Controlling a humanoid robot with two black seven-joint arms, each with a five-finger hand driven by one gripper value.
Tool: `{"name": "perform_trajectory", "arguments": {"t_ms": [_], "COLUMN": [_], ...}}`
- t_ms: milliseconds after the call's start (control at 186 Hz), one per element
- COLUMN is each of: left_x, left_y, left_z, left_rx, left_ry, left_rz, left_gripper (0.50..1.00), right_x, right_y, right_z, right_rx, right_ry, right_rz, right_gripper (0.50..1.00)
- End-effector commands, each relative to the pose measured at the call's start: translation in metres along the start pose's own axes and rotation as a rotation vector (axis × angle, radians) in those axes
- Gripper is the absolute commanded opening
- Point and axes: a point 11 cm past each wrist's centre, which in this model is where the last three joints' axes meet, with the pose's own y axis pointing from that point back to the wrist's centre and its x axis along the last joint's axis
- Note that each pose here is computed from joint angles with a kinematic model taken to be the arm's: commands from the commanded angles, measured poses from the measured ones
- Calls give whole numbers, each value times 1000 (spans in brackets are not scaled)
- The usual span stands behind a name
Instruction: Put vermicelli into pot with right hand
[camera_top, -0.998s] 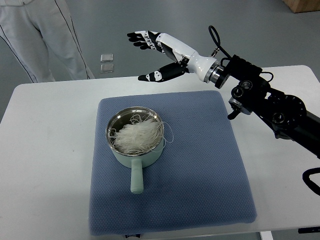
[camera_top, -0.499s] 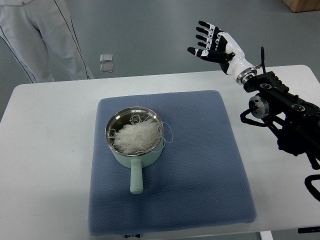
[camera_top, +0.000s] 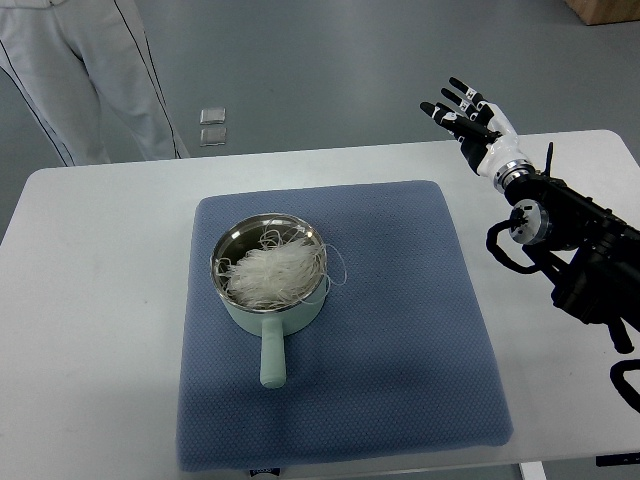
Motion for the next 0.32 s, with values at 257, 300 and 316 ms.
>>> {"name": "perform_trajectory", "arguments": {"t_ms": [257,300,316], "left_x": [0,0,0], "left_y": [0,0,0], "left_z": [0,0,0], "left_rx": [0,0,0], "left_ry": [-1,-1,1], "left_rz": [0,0,0], "left_gripper": [1000,1000,1000], "right_x": [4,4,4], "right_y": [1,1,1], "right_z": [2,2,2], "right_rx": [0,0,2], "right_ry": [1,-1,1], "right_rz": [21,22,21], "right_gripper": [924,924,924]}}
